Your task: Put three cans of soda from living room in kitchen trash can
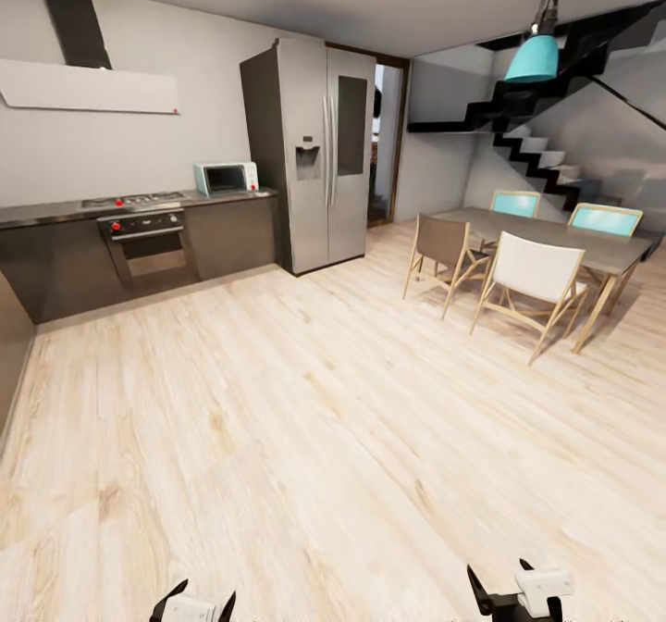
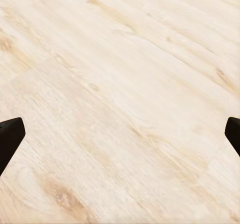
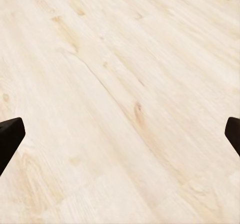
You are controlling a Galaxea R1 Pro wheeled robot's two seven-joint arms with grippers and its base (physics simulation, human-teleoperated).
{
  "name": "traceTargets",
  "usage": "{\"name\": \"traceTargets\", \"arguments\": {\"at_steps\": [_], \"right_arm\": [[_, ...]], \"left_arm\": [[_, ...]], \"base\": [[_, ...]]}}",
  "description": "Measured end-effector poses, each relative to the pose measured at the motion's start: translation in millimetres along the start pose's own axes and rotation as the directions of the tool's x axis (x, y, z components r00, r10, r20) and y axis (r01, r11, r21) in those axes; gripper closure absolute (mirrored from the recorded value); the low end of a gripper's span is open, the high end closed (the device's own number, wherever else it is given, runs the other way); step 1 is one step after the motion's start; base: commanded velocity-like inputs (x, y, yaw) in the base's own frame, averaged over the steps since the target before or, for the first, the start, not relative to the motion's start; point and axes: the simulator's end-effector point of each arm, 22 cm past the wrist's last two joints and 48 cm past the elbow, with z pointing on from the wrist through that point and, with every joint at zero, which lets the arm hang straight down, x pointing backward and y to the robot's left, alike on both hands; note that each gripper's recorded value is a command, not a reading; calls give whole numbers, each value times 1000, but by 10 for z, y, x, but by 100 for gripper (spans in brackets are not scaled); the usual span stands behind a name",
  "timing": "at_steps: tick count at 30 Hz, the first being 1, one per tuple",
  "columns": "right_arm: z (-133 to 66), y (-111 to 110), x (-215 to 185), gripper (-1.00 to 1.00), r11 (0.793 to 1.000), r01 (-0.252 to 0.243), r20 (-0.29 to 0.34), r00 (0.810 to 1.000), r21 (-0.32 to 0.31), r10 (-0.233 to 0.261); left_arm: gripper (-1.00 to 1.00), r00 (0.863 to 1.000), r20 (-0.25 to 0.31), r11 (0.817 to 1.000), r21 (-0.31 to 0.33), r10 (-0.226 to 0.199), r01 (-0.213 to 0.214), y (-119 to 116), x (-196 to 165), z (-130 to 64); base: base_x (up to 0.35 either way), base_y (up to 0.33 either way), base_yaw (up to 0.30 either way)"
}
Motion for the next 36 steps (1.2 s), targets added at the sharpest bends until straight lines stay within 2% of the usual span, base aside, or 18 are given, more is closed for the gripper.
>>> {"name": "traceTargets", "arguments": {"at_steps": [24,36], "right_arm": [[0,41,47,-100,1000,7,-2,1000,-14,-7],[0,63,51,-100,1000,2,-2,1000,-19,-2]], "left_arm": [[-100,1000,-25,1000,2,-3,3,-7,106,7],[-100,1000,-26,1000,1,-1,1,2,101,13]], "base": [[0,9,0],[0,210,-35]]}}
